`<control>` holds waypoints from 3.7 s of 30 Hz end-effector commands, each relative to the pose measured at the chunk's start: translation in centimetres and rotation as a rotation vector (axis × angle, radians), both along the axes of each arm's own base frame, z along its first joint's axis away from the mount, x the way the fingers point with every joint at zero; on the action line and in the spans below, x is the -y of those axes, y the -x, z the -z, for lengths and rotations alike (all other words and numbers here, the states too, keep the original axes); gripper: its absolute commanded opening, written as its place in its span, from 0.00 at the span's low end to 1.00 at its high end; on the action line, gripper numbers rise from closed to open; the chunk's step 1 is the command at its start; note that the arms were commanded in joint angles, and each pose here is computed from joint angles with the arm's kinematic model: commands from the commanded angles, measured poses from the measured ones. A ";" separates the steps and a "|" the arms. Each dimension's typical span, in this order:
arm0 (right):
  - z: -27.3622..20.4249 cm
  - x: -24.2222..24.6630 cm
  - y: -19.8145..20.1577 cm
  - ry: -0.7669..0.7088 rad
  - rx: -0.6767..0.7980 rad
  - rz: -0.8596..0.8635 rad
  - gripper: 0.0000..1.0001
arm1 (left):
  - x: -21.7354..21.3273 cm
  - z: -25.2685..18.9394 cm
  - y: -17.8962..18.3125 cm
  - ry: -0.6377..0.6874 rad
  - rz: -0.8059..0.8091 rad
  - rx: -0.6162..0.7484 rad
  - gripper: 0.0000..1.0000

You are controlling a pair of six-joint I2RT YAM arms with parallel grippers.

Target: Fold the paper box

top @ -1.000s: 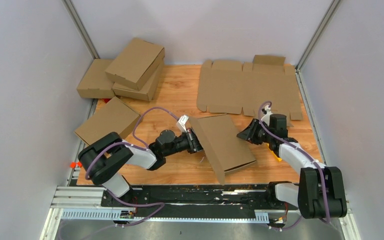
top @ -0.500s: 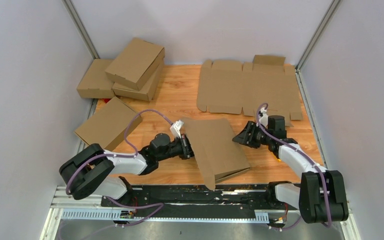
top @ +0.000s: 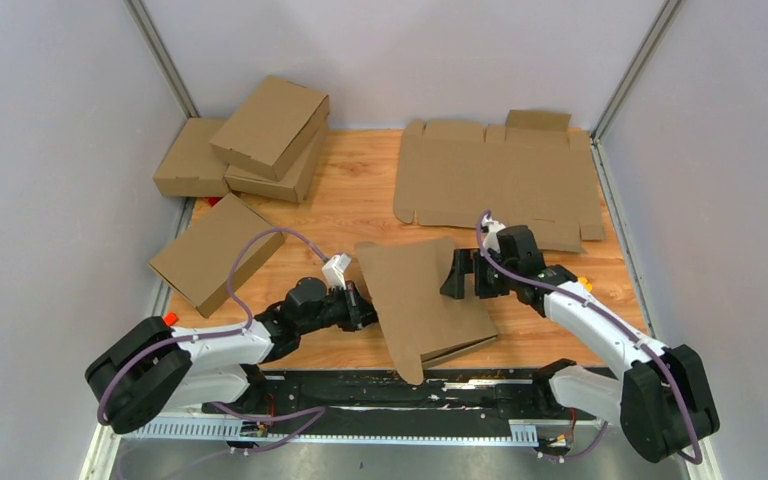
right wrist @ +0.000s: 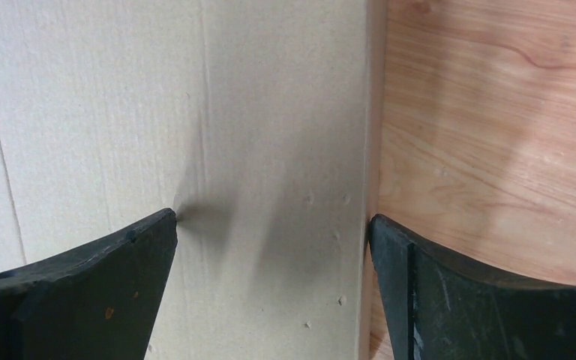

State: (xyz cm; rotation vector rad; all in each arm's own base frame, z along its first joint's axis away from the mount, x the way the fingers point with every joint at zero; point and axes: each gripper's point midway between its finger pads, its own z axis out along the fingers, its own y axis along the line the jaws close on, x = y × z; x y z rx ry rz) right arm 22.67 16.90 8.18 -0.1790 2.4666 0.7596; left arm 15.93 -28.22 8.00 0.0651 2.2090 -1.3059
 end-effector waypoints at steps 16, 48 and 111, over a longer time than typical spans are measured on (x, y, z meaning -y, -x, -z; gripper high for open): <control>2.9 -0.2 -0.3 0.147 -0.011 -0.006 1.00 | -0.5 4.1 -0.5 -0.024 -0.042 -0.015 0.00; 2.1 3.2 -1.5 -0.180 0.009 0.181 0.46 | -3.5 5.2 -1.3 -0.145 -0.093 0.066 0.04; 5.4 5.5 -1.8 -0.021 -0.116 0.323 0.04 | 4.1 1.5 -4.4 -0.127 0.011 0.198 0.00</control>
